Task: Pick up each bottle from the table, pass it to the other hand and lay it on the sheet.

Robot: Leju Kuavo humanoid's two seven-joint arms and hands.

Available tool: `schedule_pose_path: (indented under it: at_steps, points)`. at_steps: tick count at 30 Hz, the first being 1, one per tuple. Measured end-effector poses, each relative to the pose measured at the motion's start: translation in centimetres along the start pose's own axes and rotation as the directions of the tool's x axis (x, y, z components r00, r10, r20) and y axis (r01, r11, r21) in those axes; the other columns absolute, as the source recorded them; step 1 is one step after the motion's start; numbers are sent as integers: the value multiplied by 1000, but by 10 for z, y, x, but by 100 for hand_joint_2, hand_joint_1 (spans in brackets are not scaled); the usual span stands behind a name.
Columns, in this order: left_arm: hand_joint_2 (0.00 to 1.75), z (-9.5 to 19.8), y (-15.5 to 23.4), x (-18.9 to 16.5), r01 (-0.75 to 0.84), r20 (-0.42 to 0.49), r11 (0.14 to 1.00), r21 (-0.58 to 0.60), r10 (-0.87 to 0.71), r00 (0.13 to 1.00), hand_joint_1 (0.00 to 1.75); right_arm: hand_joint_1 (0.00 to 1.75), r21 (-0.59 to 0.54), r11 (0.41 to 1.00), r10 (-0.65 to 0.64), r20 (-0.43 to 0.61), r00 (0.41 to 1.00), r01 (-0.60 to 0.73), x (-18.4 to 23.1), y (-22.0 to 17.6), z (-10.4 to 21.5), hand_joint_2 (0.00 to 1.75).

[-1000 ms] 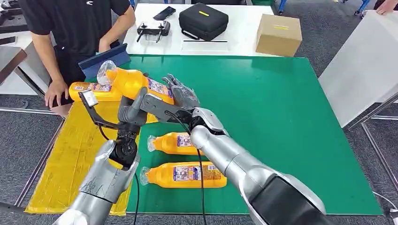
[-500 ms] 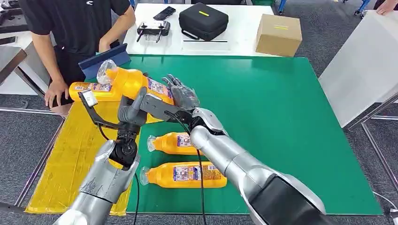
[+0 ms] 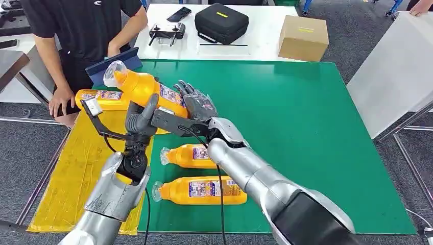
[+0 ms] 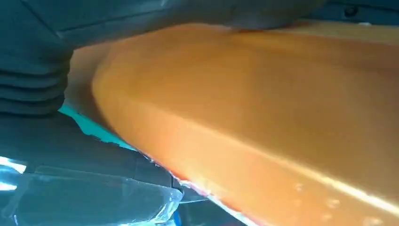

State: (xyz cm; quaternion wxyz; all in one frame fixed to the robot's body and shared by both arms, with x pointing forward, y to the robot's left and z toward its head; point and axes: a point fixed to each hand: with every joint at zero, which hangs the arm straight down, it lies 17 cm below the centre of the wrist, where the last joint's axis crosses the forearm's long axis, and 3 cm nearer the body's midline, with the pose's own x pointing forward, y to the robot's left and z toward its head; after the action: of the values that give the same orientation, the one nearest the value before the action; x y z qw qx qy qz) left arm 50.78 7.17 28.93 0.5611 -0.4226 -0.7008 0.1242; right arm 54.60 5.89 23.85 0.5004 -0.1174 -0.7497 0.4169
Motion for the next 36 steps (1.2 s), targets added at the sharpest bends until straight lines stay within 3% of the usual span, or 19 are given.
schedule_pose_path:
  at_steps: [7,16,29,36]
  points:
    - [175,1,2,27,20,71,1000,4,-20,997,175,0,-85,996,-24,51,998,28,1,-45,0,0]
    - [175,20,44,51,47,129,994,97,-59,990,175,0,-269,961,-34,128,991,68,11,-135,15,0]
    - [175,28,66,68,79,159,986,147,-103,982,175,0,-395,915,-8,186,982,83,19,-194,43,0]
    - [175,40,97,87,285,173,926,249,-332,927,175,0,-454,886,8,217,976,94,16,-214,70,0]
